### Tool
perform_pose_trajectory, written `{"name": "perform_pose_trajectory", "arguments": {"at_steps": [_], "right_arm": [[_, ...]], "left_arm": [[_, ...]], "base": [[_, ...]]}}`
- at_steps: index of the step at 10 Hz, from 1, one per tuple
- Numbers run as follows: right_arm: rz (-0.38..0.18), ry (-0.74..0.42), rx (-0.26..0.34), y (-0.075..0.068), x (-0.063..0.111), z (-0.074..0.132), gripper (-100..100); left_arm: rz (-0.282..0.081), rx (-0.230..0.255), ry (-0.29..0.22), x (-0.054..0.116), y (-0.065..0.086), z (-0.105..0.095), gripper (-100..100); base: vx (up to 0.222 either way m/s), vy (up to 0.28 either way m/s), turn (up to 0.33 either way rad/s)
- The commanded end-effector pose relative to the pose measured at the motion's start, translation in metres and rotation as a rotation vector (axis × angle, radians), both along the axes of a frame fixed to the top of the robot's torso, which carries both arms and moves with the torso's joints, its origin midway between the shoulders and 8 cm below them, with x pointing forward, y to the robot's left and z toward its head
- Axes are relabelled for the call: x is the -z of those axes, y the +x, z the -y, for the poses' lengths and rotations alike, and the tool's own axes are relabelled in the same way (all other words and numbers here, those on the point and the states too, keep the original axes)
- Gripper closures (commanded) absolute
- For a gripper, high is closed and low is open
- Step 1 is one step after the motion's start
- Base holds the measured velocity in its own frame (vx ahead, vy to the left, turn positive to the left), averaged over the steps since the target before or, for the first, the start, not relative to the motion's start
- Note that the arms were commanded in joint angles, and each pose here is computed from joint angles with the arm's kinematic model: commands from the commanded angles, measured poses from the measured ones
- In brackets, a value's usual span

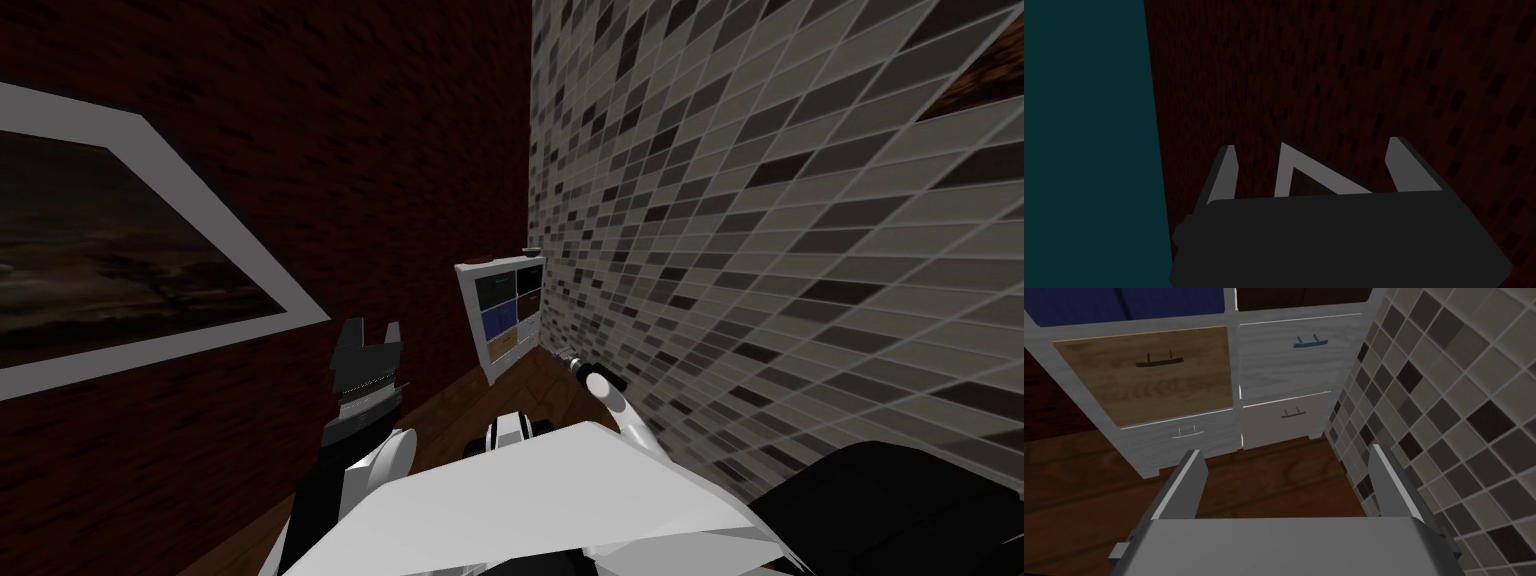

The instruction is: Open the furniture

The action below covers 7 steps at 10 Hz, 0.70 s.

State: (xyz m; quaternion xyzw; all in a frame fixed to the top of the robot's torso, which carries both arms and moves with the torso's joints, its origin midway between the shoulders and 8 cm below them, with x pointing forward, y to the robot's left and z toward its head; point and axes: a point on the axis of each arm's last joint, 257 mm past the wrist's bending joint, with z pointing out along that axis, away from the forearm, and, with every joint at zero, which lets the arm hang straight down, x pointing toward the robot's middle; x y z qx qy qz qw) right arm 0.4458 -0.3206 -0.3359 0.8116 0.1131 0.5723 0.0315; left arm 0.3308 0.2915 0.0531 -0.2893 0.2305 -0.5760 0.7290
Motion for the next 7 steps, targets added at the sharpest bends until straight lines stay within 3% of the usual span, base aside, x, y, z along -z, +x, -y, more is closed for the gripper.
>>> {"name": "perform_pose_trajectory", "arguments": {"at_steps": [1,2,4,7], "right_arm": [[0.001,0.054,0.005,0.002,0.002,-0.004,-100],[-0.036,0.130,-0.001,0.001,0.012,-0.008,-100],[-0.030,0.159,0.003,0.002,0.010,-0.010,-100],[-0.089,0.325,-0.002,0.002,0.023,-0.019,-100]], "left_arm": [[0.000,0.000,0.000,0.000,0.000,0.000,0],[0.000,0.000,0.000,0.000,0.000,0.000,0],[0.000,0.000,0.000,0.000,0.000,0.000,0],[0.000,0.000,0.000,0.000,0.000,0.000,0]], "base": [[0.006,0.007,0.003],[0.032,0.021,-0.020],[0.036,0.033,-0.004],[0.048,0.055,-0.012]]}}
